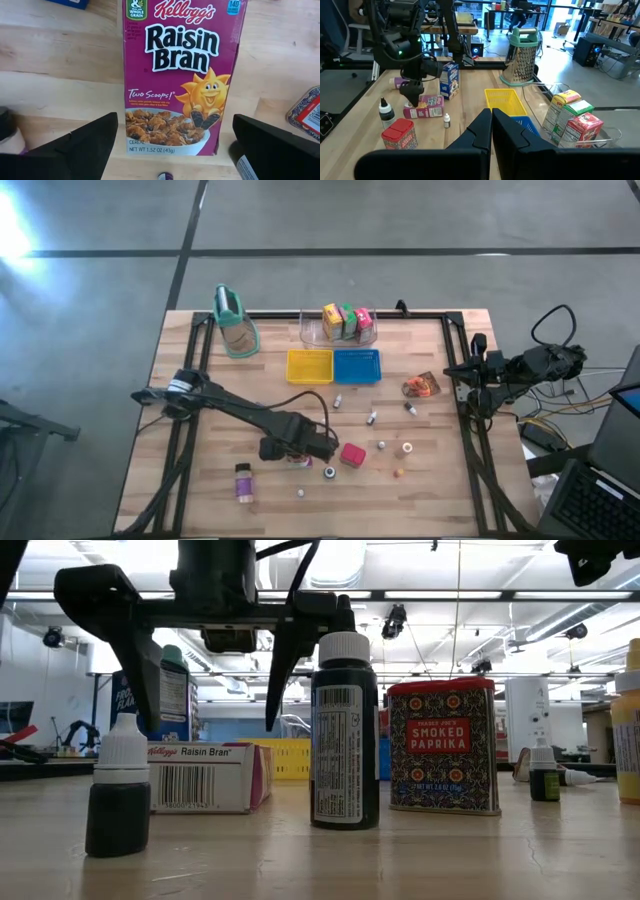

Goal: Pick & Place Kitchen Items
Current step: Adjust the cereal boxes on the table

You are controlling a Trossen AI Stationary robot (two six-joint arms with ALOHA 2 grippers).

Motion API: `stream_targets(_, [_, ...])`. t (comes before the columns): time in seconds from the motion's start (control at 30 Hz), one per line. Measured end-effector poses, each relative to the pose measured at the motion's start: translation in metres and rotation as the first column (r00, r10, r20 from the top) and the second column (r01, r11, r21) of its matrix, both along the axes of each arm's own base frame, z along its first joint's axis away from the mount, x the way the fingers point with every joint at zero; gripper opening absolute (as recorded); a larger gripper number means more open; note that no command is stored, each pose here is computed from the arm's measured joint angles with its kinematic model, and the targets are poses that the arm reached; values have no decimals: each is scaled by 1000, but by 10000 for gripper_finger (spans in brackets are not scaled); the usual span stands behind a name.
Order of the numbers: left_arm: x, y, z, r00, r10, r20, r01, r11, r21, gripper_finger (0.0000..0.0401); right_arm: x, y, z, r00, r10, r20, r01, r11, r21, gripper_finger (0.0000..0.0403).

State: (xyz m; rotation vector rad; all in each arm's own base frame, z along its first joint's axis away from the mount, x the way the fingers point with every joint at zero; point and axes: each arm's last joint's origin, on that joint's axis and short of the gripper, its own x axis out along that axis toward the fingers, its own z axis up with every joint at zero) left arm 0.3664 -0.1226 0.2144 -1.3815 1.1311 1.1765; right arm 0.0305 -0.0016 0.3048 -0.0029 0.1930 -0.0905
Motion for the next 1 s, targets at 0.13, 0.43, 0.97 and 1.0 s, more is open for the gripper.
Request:
stream_targets(0.13, [1, -1, -6, 1000, -17, -15, 17, 1000, 7, 400, 0, 0, 0, 1000, 0, 0, 0, 1000, 0, 8])
stream_targets(0.43, [2, -2, -10, 998, -63, -23, 63, 998, 13, 400, 0, 0, 0, 1000, 0, 0, 0, 1000, 0, 8])
stream_targets(0.97, [3, -2, -10, 995, -95, -5, 95, 995, 20, 400, 0, 0, 0, 1000, 0, 0, 0, 1000, 0, 8])
stream_targets(1.0, [3, -2, -10, 995, -100, -4, 100, 995, 20, 400, 0, 0, 0, 1000, 0, 0, 0, 1000, 0, 8])
